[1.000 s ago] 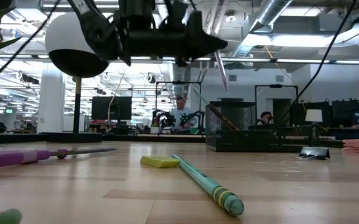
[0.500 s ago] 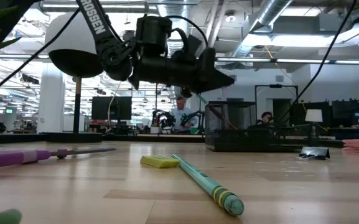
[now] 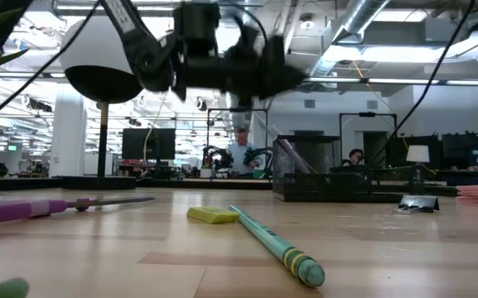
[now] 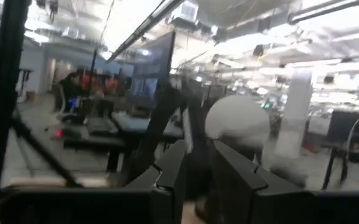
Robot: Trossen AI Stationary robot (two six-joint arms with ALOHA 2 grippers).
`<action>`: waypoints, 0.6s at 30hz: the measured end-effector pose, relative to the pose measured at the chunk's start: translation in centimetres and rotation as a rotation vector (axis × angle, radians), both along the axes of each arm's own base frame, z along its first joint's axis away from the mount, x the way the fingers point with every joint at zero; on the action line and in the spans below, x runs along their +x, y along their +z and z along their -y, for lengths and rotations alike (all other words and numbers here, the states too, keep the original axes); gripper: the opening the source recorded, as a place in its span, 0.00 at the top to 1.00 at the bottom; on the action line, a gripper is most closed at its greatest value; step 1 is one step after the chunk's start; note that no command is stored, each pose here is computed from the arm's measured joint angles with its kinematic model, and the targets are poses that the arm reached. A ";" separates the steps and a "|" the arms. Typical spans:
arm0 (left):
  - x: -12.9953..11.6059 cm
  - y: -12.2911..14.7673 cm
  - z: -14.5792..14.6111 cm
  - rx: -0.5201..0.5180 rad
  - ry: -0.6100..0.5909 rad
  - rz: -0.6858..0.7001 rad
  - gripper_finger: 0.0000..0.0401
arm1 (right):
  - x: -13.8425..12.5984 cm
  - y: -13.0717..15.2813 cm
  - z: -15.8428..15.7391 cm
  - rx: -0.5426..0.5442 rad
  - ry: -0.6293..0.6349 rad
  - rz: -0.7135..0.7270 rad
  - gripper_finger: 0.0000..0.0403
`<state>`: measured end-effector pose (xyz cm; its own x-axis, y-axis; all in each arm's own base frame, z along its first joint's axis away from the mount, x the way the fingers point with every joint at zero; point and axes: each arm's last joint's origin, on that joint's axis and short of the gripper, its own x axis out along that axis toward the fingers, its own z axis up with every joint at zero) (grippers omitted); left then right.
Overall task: Pick and place office supplies into organizer
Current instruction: Put the blue pencil into the black desk organizer
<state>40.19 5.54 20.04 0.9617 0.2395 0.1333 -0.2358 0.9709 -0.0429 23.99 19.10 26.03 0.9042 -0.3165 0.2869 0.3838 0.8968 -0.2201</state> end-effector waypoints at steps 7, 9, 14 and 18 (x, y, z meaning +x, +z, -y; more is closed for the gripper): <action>-3.4 8.2 1.8 0.152 -0.050 0.008 0.67 | -0.3 -3.5 -2.0 0.155 0.063 -0.196 0.83; -5.1 10.1 2.4 0.184 -0.064 -0.074 0.67 | -0.5 -4.7 -2.4 0.226 0.102 -0.243 0.83; -10.0 12.9 3.9 0.226 -0.104 -0.302 0.66 | -0.6 -6.5 -3.1 0.375 0.278 -0.339 0.83; -13.5 13.3 5.1 0.208 -0.149 -0.487 0.66 | 0.2 -6.6 -2.5 0.422 0.350 -0.357 0.83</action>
